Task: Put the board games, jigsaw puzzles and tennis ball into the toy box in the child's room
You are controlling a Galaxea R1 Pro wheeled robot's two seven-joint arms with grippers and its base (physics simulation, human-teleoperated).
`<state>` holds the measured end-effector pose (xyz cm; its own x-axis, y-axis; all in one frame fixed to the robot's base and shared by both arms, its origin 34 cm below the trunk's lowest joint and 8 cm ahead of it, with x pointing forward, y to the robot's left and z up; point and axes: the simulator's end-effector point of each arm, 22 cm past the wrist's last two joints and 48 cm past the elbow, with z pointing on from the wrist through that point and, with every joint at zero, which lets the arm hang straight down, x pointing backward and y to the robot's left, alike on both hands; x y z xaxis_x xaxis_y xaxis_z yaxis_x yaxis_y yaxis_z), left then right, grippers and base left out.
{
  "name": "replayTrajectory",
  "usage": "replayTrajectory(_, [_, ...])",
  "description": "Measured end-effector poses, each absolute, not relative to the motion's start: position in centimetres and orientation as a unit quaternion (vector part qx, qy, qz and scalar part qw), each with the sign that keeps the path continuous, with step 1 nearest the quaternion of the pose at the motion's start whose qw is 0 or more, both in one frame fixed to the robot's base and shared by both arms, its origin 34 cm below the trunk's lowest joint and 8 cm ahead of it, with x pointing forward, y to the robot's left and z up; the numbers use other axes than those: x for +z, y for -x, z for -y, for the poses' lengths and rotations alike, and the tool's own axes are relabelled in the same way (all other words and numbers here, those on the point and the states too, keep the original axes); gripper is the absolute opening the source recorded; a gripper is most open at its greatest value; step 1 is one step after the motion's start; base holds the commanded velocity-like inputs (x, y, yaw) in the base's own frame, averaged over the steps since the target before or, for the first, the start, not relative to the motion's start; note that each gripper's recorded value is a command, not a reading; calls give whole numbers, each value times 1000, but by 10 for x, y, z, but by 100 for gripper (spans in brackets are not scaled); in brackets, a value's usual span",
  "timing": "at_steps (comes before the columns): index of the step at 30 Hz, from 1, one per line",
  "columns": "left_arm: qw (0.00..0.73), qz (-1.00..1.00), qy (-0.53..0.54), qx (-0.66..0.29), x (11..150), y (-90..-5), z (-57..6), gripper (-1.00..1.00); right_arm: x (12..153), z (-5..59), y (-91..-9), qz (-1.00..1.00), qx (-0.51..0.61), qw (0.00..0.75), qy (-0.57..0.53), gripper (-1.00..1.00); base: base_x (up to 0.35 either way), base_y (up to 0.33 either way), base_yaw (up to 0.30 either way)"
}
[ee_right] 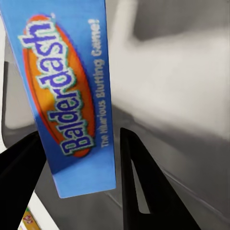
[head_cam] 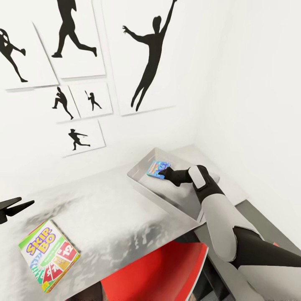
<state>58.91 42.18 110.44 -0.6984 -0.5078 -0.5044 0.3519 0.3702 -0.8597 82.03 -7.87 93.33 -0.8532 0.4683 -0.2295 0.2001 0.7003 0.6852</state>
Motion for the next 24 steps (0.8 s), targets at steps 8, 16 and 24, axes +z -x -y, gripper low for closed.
replayTrajectory(8, [380, -735, 57, -558, 1098, -590, -422, 100, 926, 79, -821, -902, 338, 194, -187, -100, 0, 0, 0])
replayTrajectory(16, [375, -738, 61, -557, 1091, -592, -422, 100, 921, 81, -824, -902, 337, 195, -188, -100, 0, 0, 0])
replayTrajectory(24, [370, -740, 64, -557, 1085, -593, -422, 100, 914, 81, -824, -903, 336, 191, -189, -100, 0, 0, 0])
